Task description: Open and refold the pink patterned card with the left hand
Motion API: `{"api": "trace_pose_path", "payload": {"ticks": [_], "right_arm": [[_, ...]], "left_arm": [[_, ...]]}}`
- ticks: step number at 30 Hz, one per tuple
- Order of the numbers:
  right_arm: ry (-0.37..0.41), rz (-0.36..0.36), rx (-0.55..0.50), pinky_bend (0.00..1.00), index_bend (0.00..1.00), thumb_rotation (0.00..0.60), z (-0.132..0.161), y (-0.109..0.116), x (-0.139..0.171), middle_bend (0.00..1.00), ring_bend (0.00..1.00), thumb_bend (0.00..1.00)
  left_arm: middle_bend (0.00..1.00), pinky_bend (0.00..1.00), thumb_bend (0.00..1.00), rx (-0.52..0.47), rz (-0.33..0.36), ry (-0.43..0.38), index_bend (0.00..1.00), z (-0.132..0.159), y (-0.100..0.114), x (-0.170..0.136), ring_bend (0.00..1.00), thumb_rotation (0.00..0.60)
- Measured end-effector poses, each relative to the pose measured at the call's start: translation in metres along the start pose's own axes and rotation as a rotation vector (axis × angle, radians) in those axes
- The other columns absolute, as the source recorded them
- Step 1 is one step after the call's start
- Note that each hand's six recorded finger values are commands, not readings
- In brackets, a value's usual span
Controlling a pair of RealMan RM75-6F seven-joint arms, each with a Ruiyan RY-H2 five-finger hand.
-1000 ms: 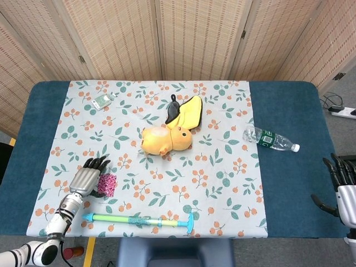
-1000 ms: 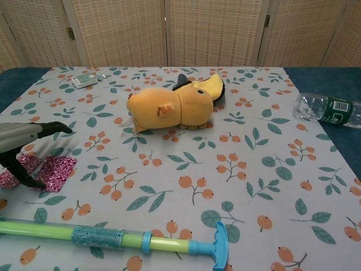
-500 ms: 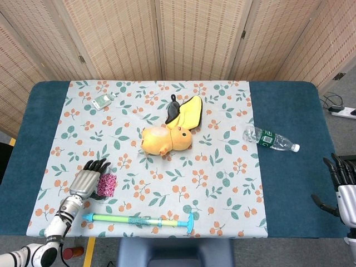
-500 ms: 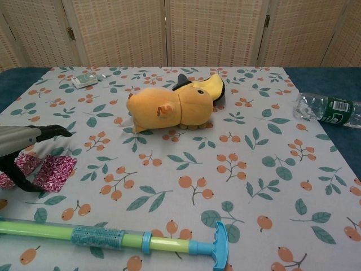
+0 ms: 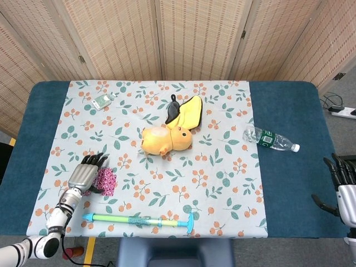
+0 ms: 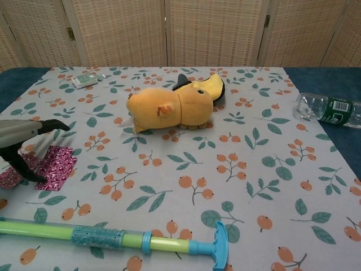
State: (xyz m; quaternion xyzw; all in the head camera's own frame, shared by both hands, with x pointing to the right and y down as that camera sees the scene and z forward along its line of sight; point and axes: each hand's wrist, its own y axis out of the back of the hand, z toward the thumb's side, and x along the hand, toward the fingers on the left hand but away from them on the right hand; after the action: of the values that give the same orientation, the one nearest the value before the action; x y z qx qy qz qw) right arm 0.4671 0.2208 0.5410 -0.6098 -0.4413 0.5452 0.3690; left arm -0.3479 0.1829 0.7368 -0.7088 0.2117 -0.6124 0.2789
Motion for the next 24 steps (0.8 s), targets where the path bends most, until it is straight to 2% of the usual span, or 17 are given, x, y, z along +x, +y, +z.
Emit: {"api": "trace_pose_path", "payload": {"ticks": [17,24], "right_arm": [[-0.007,-0.002,0.004,0.0,0.0,0.6,-0.001,0.001,0.001,0.0,0.0,0.23],[-0.005,0.0,0.004,0.0,0.0,0.6,0.0,0.0,0.0,0.0,0.0,0.23]], "left_arm": [[0.0,0.0,0.09,-0.006,0.037,0.039,0.05,-0.006,0.017,0.028,0.0,0.6],[0.0,0.0,0.09,-0.018,0.053,0.02,0.05,0.0,0.023,0.025,0.0,0.6]]}}
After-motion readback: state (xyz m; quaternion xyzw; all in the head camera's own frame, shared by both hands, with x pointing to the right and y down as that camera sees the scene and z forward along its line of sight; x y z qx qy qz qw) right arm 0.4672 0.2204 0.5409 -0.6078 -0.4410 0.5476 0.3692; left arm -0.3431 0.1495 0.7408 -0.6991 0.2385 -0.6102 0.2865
